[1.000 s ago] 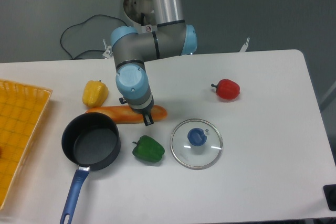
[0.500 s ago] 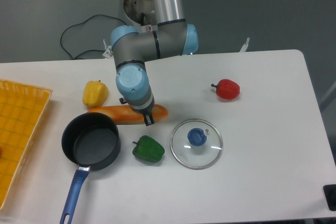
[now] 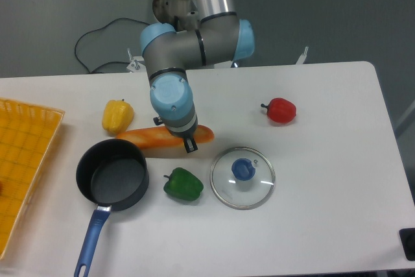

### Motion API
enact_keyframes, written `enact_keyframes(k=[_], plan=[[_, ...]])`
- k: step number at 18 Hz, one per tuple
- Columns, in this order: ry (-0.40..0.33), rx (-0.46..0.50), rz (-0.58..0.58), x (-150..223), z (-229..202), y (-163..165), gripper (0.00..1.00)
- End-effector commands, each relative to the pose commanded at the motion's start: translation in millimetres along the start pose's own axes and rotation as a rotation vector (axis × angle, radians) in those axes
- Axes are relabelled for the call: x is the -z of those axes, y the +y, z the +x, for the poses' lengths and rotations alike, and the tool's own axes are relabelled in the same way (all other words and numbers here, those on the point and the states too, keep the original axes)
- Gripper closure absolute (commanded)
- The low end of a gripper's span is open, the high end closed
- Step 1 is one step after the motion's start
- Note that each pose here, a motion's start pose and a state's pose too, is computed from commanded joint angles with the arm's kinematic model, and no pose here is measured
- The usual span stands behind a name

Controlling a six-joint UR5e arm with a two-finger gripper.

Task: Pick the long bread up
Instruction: 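Lift the gripped bread loaf up off the table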

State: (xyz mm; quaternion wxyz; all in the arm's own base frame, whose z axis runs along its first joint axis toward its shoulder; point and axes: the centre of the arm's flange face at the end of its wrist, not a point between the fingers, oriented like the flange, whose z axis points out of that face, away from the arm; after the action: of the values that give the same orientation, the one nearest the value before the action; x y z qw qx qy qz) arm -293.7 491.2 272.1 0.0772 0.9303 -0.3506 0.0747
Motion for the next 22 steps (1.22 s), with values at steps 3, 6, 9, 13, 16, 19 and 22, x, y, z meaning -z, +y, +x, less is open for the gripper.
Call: enact_keyframes(k=[3, 6, 9, 13, 16, 19, 22], plan=[[-0.009, -0.007, 0.007, 9, -5, 8, 1.0], [0.0, -0.007, 0.016, 22, -8, 27, 1.0], [0.009, -0.025, 0.023, 26, -11, 41, 1.0], [-0.003, -0.04, 0.043, 35, -11, 57, 1.0], [0.011, -0.058, 0.054, 46, -8, 70, 1.0], [0.02, -0.061, 0.084, 51, -8, 81, 1.0], [0.011, -0.058, 0.085, 56, -7, 83, 1.0]])
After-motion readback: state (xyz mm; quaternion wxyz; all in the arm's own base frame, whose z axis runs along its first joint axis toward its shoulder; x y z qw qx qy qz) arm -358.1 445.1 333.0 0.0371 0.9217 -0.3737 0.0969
